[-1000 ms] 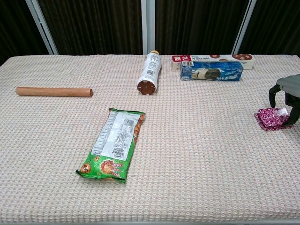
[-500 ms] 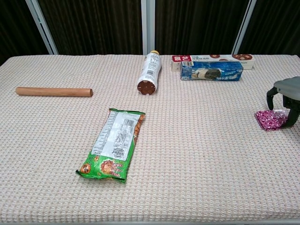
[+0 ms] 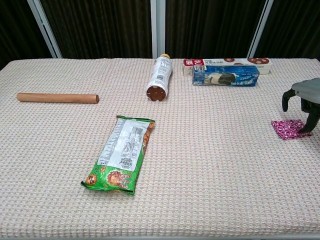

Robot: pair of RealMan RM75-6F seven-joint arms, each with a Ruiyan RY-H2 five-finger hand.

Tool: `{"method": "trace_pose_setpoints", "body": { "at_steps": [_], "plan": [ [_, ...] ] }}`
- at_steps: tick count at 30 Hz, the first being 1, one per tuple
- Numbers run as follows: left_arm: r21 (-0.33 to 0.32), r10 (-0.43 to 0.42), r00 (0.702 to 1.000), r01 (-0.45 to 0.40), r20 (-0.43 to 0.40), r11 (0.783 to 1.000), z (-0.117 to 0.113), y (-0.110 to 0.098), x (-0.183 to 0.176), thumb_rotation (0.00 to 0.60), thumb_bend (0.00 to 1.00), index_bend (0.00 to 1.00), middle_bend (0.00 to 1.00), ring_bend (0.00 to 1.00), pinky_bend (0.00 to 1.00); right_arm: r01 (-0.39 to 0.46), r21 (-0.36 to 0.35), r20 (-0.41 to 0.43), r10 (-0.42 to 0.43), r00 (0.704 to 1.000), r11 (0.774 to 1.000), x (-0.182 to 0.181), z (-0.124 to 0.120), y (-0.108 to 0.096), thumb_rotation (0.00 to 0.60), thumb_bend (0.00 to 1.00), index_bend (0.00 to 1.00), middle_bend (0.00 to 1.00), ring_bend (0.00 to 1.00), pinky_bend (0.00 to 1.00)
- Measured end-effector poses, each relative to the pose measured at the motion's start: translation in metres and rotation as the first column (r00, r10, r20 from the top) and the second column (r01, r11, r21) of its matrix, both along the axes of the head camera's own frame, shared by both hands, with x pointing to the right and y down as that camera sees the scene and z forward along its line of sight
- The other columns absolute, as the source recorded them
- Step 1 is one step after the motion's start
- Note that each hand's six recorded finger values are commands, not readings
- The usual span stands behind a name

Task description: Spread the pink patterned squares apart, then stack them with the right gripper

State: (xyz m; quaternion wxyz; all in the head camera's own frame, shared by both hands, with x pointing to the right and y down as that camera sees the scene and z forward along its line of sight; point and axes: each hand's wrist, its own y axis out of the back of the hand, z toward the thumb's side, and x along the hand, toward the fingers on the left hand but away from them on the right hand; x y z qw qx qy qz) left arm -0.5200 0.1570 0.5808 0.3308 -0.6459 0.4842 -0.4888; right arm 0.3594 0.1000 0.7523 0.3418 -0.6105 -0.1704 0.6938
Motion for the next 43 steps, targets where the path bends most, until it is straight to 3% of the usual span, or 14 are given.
{"method": "trace_pose_setpoints", "body": {
  "at_steps": [7,10,13,16,20,23,26,32,43],
  "plan": [
    [-0.001,0.009,1.0,-0.009,-0.002,1.0,0.001,-0.001,0.004,0.6,0.06,0.23,0.23,0.17,0.26,-0.034,0.106,0.109,0.022,0.994,0.994,-0.016,-0.033,-0.018,0.458,0.0,0.37,1.0,1.0,0.94],
    [-0.004,0.011,1.0,-0.011,0.0,1.0,0.001,-0.001,0.004,0.6,0.06,0.23,0.23,0.16,0.26,-0.08,0.18,0.186,0.046,0.982,0.98,-0.019,-0.049,-0.027,0.428,0.0,0.37,0.98,0.91,0.86],
    [-0.008,0.011,1.0,-0.011,0.001,1.0,0.003,0.0,0.004,0.6,0.06,0.23,0.23,0.16,0.26,-0.134,0.257,0.28,0.059,0.958,0.957,-0.018,-0.067,-0.036,0.404,0.0,0.36,0.77,0.68,0.77],
    [-0.014,0.01,1.0,-0.01,0.007,1.0,0.004,0.0,0.004,0.6,0.06,0.23,0.23,0.16,0.26,-0.169,0.34,0.36,0.038,0.932,0.925,-0.014,-0.09,-0.042,0.35,0.0,0.31,0.51,0.38,0.71],
    [-0.021,0.011,1.0,-0.011,0.017,1.0,0.007,0.001,0.003,0.6,0.06,0.23,0.23,0.16,0.26,-0.168,0.435,0.369,-0.005,0.93,0.884,0.009,-0.117,-0.037,0.241,0.0,0.21,0.31,0.16,0.48],
    [-0.024,0.018,1.0,-0.017,0.026,1.0,0.008,0.001,0.003,0.6,0.06,0.23,0.23,0.16,0.26,-0.147,0.447,0.334,-0.012,0.942,0.883,0.026,-0.122,-0.023,0.192,0.0,0.13,0.2,0.06,0.31],
    [-0.025,0.024,0.999,-0.023,0.033,0.999,0.009,0.002,0.004,0.6,0.06,0.23,0.23,0.16,0.26,-0.135,0.453,0.303,-0.01,0.953,0.881,0.04,-0.124,-0.008,0.175,0.0,0.07,0.13,0.01,0.26],
    [-0.023,0.033,0.999,-0.032,0.043,0.999,0.008,0.003,0.004,0.6,0.06,0.23,0.23,0.16,0.26,-0.122,0.487,0.259,-0.01,0.966,0.865,0.065,-0.132,0.012,0.162,0.0,0.04,0.11,0.0,0.23],
    [-0.026,0.058,0.997,-0.057,0.041,0.998,0.006,0.002,0.014,0.6,0.06,0.23,0.23,0.16,0.26,-0.146,0.507,0.265,0.007,0.964,0.85,0.081,-0.144,0.021,0.17,0.0,0.04,0.1,0.0,0.23]
  ]
}}
